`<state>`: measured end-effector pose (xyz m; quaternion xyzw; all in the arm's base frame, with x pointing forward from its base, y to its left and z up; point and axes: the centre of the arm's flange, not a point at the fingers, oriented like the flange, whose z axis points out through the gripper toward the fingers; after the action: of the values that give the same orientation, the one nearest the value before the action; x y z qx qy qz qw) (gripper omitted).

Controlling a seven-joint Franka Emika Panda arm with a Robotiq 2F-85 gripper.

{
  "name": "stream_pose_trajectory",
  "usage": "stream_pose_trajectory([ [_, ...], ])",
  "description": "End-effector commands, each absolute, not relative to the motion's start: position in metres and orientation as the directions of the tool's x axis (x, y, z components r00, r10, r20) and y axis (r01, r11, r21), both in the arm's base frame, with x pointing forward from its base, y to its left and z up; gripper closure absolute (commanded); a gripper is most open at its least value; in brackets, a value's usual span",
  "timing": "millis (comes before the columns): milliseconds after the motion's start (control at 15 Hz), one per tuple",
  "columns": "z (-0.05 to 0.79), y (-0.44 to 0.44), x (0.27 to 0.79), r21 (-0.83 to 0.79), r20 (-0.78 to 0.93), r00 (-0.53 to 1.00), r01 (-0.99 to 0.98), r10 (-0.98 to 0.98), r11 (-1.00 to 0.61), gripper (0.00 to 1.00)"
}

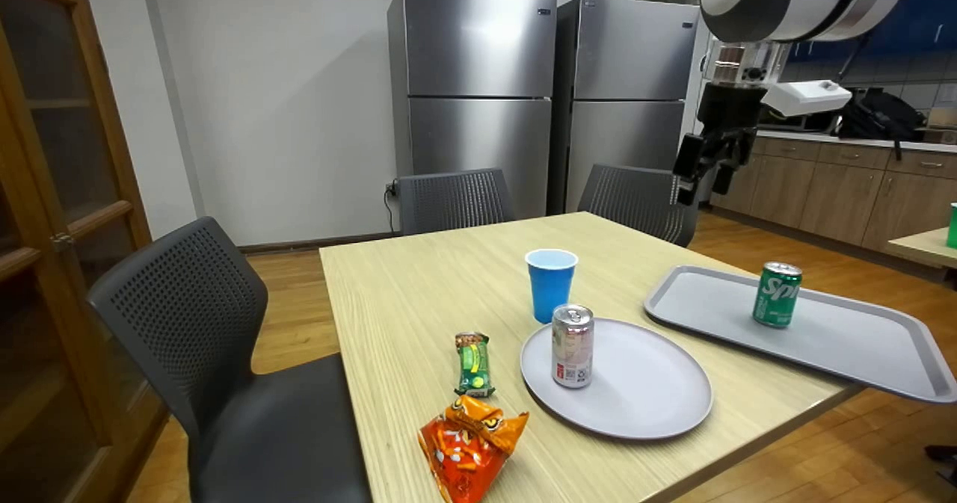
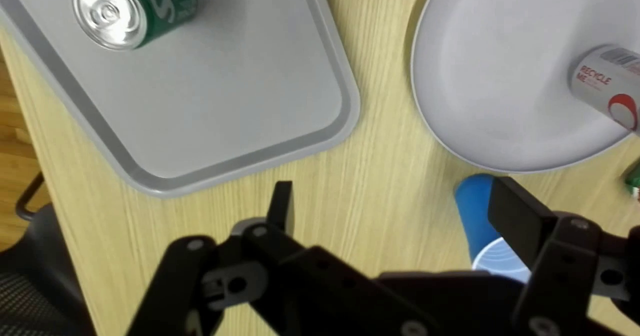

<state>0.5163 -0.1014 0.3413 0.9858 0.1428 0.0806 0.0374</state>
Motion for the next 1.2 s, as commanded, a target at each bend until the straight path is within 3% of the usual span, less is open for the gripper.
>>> stream_pose_trajectory([
  [0, 0.344, -0.121, 0.507, 0.124, 0.119, 0.976, 0.166, 0.181, -0.978, 0.00],
  [733, 0.323, -0.185, 0.494, 0.134, 0.077, 0.995, -0.069, -0.059, -0.989, 0.00],
  [1133, 0.315, -0.188, 0.488, 0.122, 0.084, 0.995, -0.056, -0.046, -0.991, 0.00],
])
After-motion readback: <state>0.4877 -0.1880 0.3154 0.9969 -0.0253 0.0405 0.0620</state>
